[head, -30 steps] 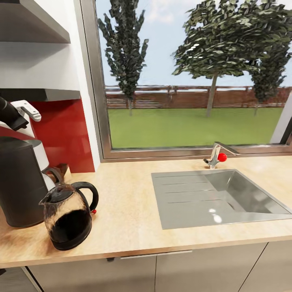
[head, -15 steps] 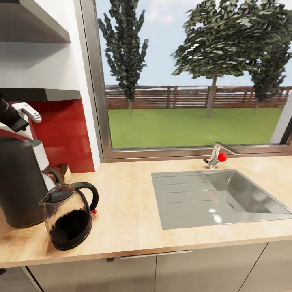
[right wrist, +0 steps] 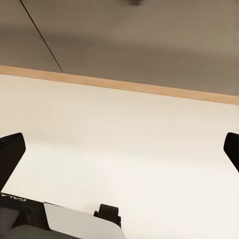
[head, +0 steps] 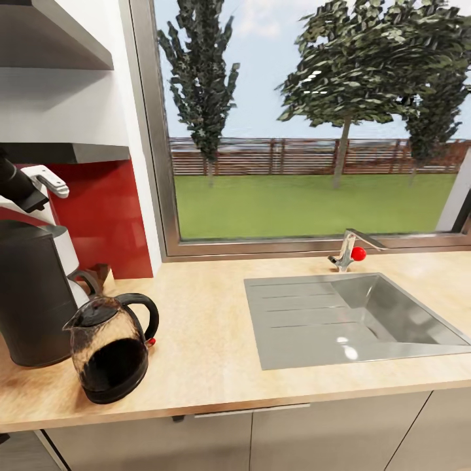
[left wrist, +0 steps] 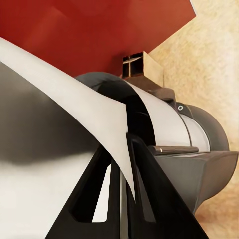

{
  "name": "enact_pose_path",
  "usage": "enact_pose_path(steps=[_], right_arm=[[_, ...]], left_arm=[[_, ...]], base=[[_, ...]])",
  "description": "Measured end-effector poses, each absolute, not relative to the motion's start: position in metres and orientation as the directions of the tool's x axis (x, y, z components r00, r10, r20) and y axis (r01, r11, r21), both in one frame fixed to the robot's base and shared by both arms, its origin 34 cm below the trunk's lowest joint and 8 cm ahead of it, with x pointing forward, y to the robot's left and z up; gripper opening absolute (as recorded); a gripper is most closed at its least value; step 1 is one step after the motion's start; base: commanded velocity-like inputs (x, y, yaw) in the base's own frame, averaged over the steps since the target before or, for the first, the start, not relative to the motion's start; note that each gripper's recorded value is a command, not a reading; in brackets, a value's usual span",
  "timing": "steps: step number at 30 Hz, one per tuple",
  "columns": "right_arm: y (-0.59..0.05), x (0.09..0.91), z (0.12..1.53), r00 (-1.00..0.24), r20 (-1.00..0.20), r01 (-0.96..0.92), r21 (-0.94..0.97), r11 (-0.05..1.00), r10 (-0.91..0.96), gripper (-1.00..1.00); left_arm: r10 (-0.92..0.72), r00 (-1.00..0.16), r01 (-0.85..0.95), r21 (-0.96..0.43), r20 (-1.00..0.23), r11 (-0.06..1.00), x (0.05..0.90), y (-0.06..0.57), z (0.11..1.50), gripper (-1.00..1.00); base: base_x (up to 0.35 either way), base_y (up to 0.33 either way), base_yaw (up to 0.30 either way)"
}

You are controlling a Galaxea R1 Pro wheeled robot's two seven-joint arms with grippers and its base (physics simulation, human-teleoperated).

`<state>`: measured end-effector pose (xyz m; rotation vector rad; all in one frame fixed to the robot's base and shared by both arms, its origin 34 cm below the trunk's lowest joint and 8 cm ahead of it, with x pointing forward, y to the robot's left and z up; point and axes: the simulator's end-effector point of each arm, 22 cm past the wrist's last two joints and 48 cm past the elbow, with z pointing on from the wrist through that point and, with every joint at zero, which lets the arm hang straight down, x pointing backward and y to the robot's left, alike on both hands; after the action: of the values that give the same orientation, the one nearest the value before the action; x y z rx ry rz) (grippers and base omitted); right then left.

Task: Set up a coffee station on the kitchen countertop: keep the coffee maker on the countertop, move the bottle of coffee from the kitchen shelf to the counter next to the coffee maker, place a paper coffee filter on top of the coffee maker, put the saucer next to the coffee maker with the coffee cup on the saucer, and place the electric kettle next to the coffee maker.

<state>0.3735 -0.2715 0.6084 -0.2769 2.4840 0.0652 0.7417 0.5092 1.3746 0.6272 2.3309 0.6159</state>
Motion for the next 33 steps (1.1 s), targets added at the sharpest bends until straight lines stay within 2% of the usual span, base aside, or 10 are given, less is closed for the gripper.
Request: enact_pose_path(steps=[33], right_arm=[[-0.271,0.373,0.608,-0.779,-0.599,-0.214,-0.020,0.977,-0.183,1.00]], left_arm=[[0.535,-0.713,0.248,0.551,-0.454,0.797,0.739,0.526,1.368,-1.00]], base=[[0.000,0.000,0.000]])
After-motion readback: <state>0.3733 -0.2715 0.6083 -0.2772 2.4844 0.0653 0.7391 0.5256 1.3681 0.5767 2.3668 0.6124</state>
